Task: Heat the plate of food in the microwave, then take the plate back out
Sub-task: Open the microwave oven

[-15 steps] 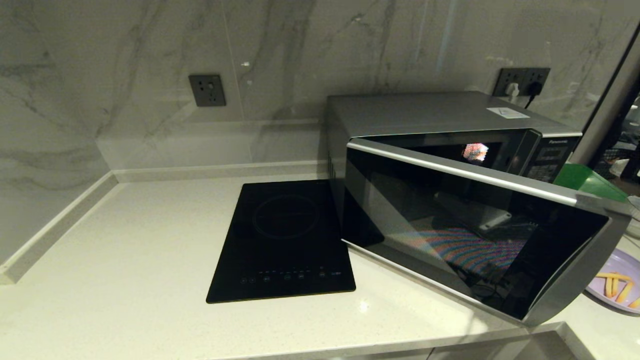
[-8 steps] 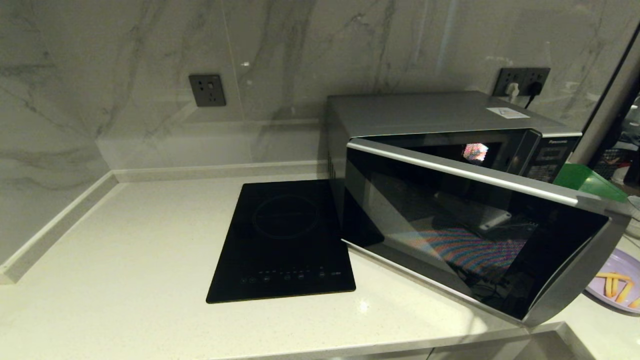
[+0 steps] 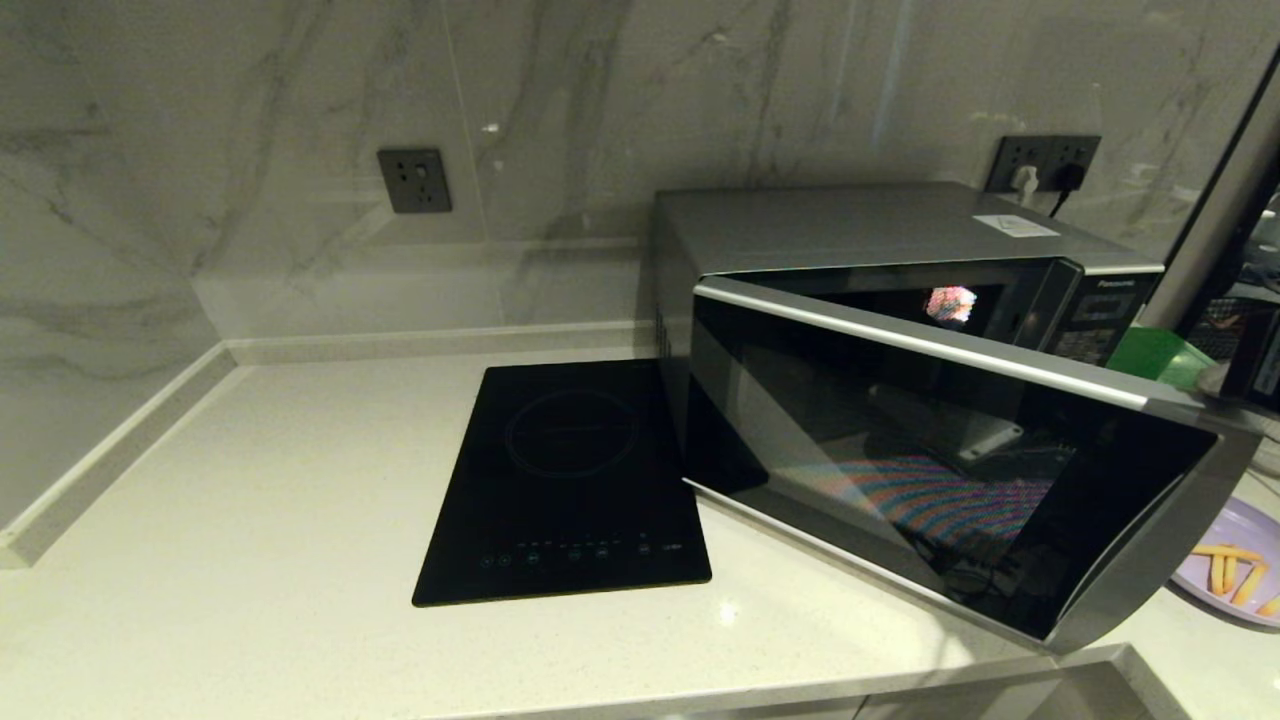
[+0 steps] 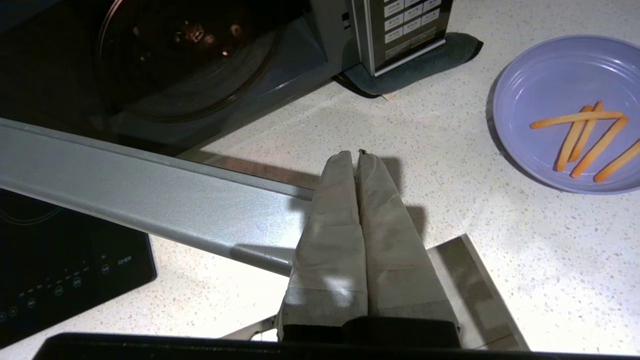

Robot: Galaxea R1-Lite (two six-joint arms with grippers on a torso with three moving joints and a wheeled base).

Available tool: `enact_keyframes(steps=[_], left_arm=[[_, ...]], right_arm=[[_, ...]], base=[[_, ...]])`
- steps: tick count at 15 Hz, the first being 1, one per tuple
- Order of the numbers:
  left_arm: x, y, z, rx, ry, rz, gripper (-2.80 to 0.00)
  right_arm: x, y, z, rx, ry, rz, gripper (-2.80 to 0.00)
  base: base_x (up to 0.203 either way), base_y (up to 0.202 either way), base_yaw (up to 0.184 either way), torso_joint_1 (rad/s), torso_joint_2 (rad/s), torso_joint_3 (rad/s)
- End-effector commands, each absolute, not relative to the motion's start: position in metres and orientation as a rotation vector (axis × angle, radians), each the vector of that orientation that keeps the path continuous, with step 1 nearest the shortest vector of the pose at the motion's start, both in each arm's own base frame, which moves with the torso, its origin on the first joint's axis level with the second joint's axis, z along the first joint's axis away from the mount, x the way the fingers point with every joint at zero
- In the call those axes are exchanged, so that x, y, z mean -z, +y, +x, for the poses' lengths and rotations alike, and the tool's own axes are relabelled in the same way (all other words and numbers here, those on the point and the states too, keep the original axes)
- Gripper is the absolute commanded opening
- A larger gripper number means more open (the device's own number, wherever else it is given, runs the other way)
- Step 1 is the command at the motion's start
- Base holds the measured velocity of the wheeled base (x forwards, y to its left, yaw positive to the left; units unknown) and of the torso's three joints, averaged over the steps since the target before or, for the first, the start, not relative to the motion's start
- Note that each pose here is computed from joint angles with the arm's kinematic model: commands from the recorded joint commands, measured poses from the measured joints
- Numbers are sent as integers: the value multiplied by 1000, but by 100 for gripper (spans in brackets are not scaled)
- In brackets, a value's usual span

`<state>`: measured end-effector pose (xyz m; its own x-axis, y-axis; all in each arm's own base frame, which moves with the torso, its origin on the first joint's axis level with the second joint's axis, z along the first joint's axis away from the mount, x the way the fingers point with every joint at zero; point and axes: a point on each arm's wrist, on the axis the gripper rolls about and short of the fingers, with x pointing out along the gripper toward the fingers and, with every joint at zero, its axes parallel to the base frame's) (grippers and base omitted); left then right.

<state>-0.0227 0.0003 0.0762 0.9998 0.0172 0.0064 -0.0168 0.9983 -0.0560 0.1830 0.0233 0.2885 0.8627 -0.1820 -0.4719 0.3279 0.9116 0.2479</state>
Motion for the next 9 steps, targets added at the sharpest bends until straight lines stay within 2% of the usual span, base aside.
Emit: enact_keyframes(steps=[1,9], left_arm=[[-76,0,-23,-17,-7,-57,-280],[-76,0,-23,-17,-7,-57,-280]], right_arm=[[-286,25,179,265,467,326,-280],[-273,29,158,222,492,312,-280]], base=[[0,0,0,0,0,0],[0,0,0,0,0,0]])
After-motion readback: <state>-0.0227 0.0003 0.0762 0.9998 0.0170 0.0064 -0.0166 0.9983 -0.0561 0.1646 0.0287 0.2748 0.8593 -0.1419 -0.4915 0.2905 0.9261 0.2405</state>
